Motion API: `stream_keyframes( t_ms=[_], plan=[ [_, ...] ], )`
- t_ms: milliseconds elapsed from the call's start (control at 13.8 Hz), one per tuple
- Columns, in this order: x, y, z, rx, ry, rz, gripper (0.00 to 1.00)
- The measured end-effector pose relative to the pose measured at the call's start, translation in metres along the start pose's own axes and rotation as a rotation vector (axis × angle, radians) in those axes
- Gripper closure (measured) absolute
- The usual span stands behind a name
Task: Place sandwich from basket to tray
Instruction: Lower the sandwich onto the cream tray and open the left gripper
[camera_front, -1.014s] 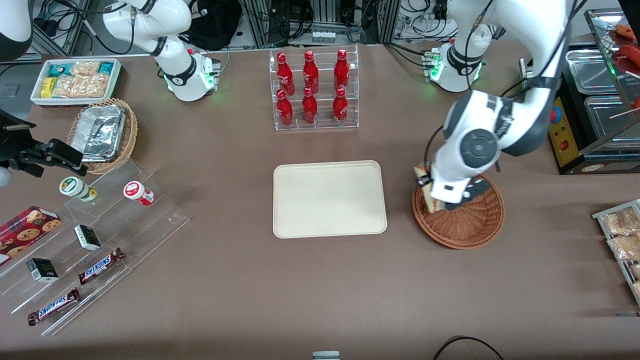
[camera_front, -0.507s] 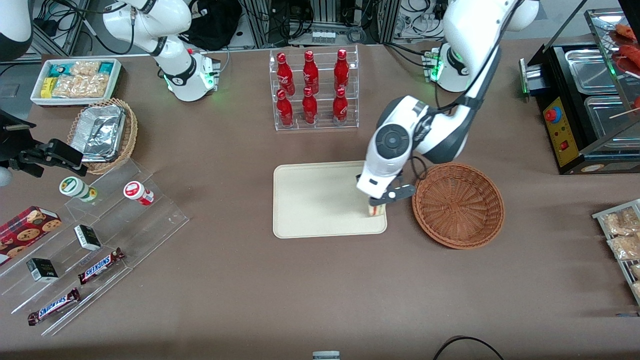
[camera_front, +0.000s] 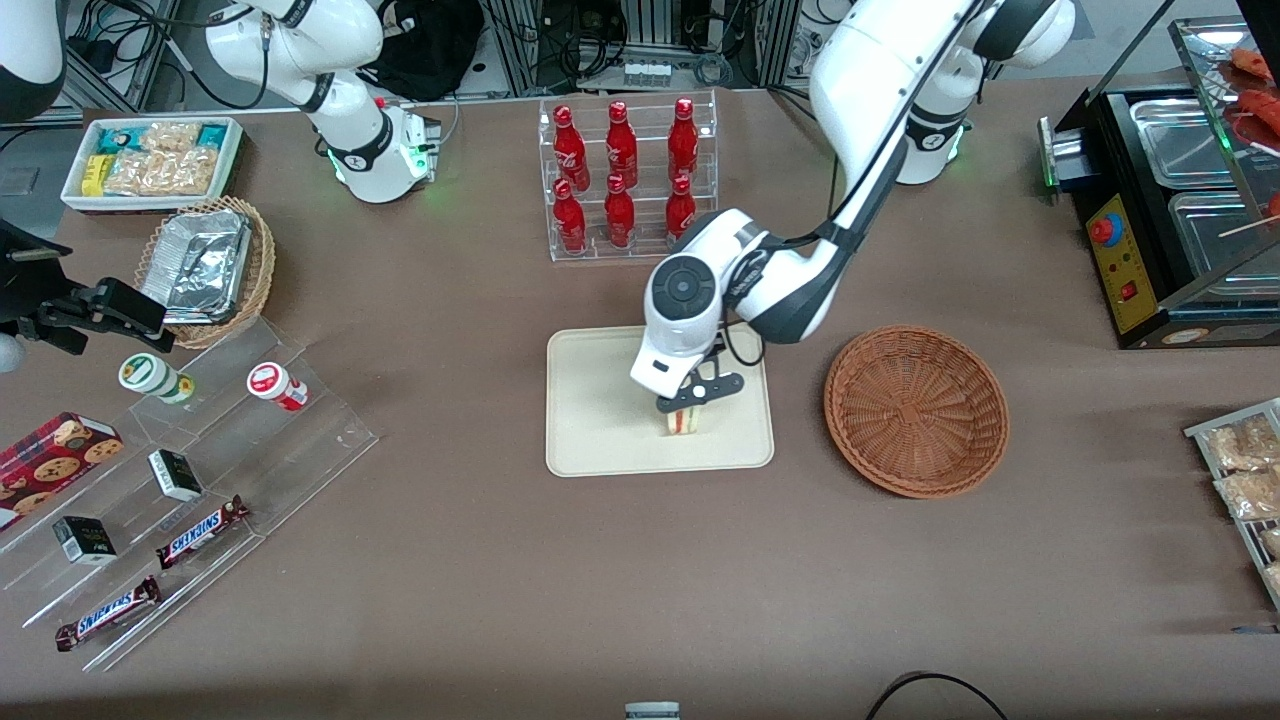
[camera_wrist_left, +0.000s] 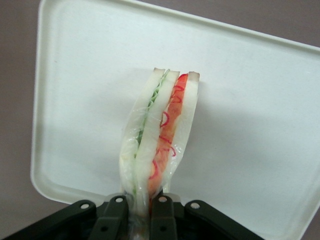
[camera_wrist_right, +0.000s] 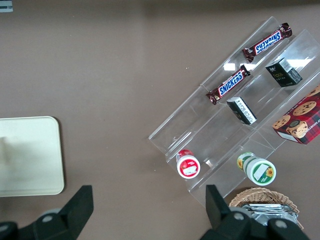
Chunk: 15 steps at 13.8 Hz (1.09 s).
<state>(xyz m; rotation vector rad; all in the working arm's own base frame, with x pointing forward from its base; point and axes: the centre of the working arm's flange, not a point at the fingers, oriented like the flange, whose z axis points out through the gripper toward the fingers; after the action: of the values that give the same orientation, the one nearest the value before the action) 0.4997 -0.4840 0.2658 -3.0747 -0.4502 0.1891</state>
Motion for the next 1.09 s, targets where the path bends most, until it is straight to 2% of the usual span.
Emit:
stream_keyframes(
  t_ms=[290,725,1087],
  plan=[
    [0.003,0.021,0.009,0.015,0.073,-0.058,0.85],
    [0.001,0.027,0.026,0.029,0.069,-0.061,0.85],
    [-0.010,0.037,0.019,0.010,0.067,-0.042,0.85]
  ],
)
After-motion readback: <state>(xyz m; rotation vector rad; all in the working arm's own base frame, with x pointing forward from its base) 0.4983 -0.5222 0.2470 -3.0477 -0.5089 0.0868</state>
